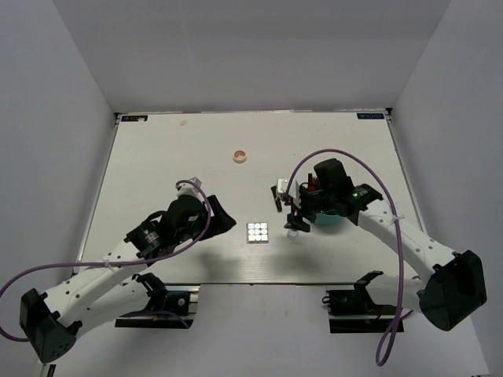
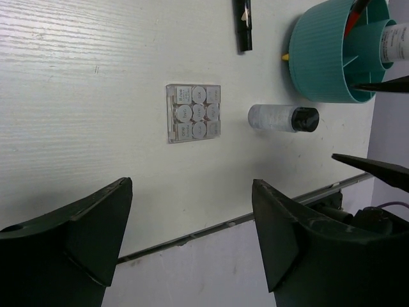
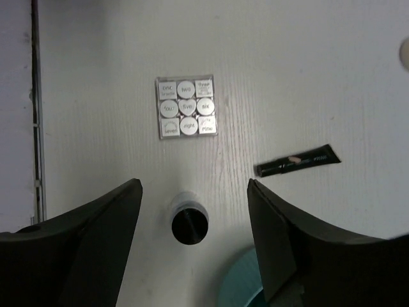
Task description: Organize the makeup
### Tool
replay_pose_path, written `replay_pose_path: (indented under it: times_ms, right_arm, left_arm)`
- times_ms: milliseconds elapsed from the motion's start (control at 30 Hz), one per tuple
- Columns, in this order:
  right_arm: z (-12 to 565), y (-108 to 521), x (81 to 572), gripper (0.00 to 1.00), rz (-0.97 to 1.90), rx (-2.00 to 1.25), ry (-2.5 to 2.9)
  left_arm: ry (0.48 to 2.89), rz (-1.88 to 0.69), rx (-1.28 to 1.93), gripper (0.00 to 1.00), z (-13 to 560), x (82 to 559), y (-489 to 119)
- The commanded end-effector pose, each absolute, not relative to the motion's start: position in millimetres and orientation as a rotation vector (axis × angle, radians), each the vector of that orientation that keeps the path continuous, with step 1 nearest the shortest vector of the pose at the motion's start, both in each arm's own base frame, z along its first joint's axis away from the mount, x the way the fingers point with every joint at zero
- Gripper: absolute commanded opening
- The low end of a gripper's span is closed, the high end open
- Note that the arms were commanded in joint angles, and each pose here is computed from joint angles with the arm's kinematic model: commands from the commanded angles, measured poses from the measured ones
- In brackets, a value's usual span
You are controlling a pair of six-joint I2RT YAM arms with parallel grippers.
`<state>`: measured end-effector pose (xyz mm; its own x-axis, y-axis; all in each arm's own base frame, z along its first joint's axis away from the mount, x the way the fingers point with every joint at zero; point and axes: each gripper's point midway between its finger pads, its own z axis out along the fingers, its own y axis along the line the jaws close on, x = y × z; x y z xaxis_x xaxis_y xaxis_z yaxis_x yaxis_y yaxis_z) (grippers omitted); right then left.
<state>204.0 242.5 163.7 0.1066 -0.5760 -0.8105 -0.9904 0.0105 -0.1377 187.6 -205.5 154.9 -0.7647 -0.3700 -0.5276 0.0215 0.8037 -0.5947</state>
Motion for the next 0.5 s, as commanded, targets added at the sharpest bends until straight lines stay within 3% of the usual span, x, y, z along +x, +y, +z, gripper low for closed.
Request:
replay_pose_path:
  times_ms: [0,467]
  right_arm:
    - [145,229,206,0.75,0.635,-1.704,1.582]
    - [104,219,221,0.80,0.520,-1.748,1.631]
  left_arm:
    - [2.324,-0.812,-0.240,0.85,158,187,-210]
    - [2.336,-0.809,-0.240,0.86,153,187,-212]
